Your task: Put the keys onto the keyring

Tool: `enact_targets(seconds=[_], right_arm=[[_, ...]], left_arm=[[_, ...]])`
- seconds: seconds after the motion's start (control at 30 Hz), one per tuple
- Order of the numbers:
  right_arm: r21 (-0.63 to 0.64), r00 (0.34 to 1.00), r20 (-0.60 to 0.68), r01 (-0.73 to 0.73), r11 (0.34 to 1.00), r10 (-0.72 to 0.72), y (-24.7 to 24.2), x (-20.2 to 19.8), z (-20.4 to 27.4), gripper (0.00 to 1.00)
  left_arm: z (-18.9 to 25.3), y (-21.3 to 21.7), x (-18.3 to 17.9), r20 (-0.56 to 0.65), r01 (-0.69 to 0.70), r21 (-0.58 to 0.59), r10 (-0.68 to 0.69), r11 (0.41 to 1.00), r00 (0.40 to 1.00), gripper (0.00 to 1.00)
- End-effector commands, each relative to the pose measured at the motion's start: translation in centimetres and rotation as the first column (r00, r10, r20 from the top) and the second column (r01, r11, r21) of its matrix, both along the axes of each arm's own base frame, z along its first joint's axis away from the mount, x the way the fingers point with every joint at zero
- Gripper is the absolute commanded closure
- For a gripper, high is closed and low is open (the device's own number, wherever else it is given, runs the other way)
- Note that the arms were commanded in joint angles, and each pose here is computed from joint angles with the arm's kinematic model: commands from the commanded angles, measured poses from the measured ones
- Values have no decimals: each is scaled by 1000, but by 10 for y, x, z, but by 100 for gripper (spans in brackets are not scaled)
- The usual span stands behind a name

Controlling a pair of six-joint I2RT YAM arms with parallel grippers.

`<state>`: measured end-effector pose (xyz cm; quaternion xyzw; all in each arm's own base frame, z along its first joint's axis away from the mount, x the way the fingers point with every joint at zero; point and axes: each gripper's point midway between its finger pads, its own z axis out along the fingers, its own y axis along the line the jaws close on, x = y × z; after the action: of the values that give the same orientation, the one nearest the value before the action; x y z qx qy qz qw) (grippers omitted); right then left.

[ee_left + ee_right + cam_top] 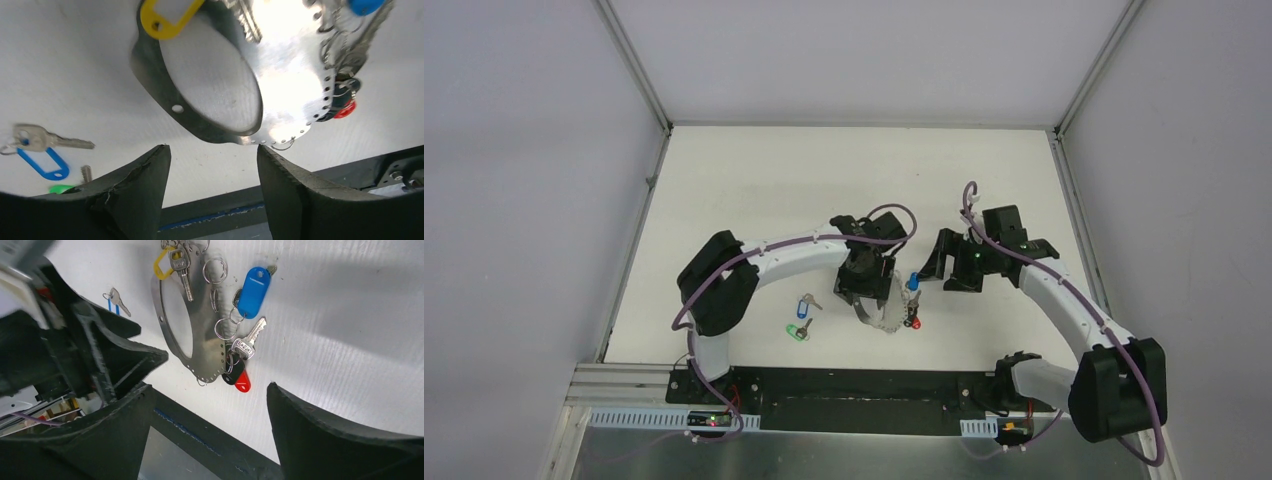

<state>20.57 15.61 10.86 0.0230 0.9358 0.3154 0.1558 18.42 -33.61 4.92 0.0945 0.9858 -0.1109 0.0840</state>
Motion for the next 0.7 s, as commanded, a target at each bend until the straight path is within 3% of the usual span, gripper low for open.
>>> enact_targets(seconds=[0.0, 0.23, 0.4, 0.57, 0.67], right_arm=[[57, 999, 19, -44, 997, 43, 15, 5, 1, 19], [76, 994, -84, -66, 995, 72, 37, -14, -23, 38], [140, 979, -202, 4, 990, 25, 53, -30, -41, 39], [112, 948, -314, 95, 989, -56, 55, -40, -65, 38], [111, 948, -314, 89, 990, -49, 56, -40, -76, 38]], left_arm=[[49, -11, 35, 83, 92, -130, -81, 987, 993, 34], [39, -1, 89, 112, 135, -192, -115, 972, 987, 34], [21, -11, 112, 117, 207, -251, -183, 945, 976, 34], [7, -22, 110, 90, 238, -296, -221, 925, 971, 35], [-1, -24, 107, 66, 228, -307, -219, 924, 974, 35]])
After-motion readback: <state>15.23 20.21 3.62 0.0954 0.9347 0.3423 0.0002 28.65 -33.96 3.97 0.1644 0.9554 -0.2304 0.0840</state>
